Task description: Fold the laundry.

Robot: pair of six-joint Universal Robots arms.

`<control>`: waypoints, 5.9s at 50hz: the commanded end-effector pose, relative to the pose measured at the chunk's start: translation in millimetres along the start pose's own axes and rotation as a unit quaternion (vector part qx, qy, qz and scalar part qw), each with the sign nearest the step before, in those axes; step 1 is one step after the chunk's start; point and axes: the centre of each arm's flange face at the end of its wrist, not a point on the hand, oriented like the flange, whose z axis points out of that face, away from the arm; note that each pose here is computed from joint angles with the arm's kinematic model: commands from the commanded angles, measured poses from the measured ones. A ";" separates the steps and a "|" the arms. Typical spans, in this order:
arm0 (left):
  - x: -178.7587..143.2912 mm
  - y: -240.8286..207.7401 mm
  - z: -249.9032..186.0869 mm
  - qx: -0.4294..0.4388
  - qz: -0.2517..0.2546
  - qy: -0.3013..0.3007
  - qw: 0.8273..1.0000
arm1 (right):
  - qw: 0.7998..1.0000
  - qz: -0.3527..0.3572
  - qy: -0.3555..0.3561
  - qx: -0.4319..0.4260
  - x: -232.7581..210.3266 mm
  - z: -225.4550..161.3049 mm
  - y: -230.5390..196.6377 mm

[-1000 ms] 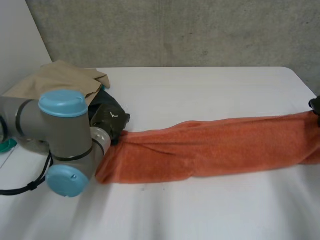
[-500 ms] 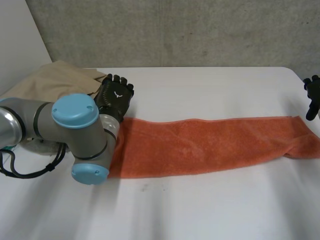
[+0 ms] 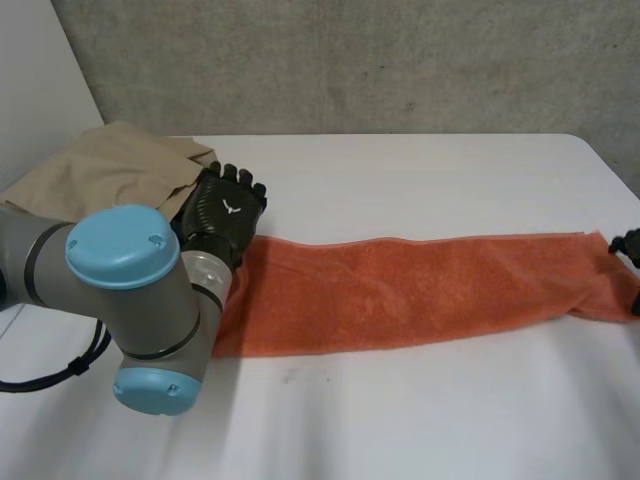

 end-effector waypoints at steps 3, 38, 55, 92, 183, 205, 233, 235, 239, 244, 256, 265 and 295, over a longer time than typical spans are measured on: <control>-0.6 -5.9 -1.2 0.008 -0.001 -0.002 1.000 | 0.994 -0.024 0.110 -0.012 41.5 16.9 19.8; -16.2 -14.7 -24.9 0.014 -0.016 -0.010 1.000 | 0.849 -0.257 -0.247 0.390 -313.3 -140.7 -115.4; -0.7 -46.8 -31.1 0.066 -0.037 0.008 0.997 | 0.957 0.049 -0.151 0.243 -171.7 -109.7 -134.5; -0.2 -50.8 -45.1 0.068 -0.052 0.016 0.996 | 0.890 -0.201 -0.251 0.322 -291.1 -176.5 -119.2; 7.0 -117.2 -70.5 0.140 -0.259 0.311 0.903 | 0.920 0.278 -0.275 0.021 -225.1 -99.8 -57.9; -2.1 -129.0 -66.1 0.164 -0.259 0.300 0.903 | 0.907 0.356 -0.118 0.193 -149.0 13.2 -124.2; -1.0 -132.2 -62.5 0.169 -0.259 0.297 0.903 | 0.902 0.366 -0.118 0.199 -43.3 106.8 -95.6; -0.2 -132.2 -62.7 0.168 -0.259 0.298 0.903 | 0.898 0.358 -0.158 0.202 -48.4 104.1 -97.5; 3.0 -128.1 -62.3 0.161 -0.259 0.302 0.903 | 0.888 0.351 -0.227 0.193 -61.5 97.7 -97.7; 6.4 -125.4 -62.1 0.156 -0.259 0.306 0.903 | 0.881 0.347 -0.262 0.186 -73.3 96.1 -95.0; 10.8 -119.2 -61.2 0.145 -0.259 0.310 0.903 | 0.882 0.326 -0.296 0.169 -102.9 92.4 -95.9; 12.8 -116.7 -62.2 0.141 -0.258 0.313 0.903 | 0.897 0.298 -0.302 0.128 -117.0 88.5 -82.4; 6.8 -121.1 -62.8 0.150 -0.258 0.306 0.904 | 0.871 0.443 0.093 0.191 15.2 129.1 -64.8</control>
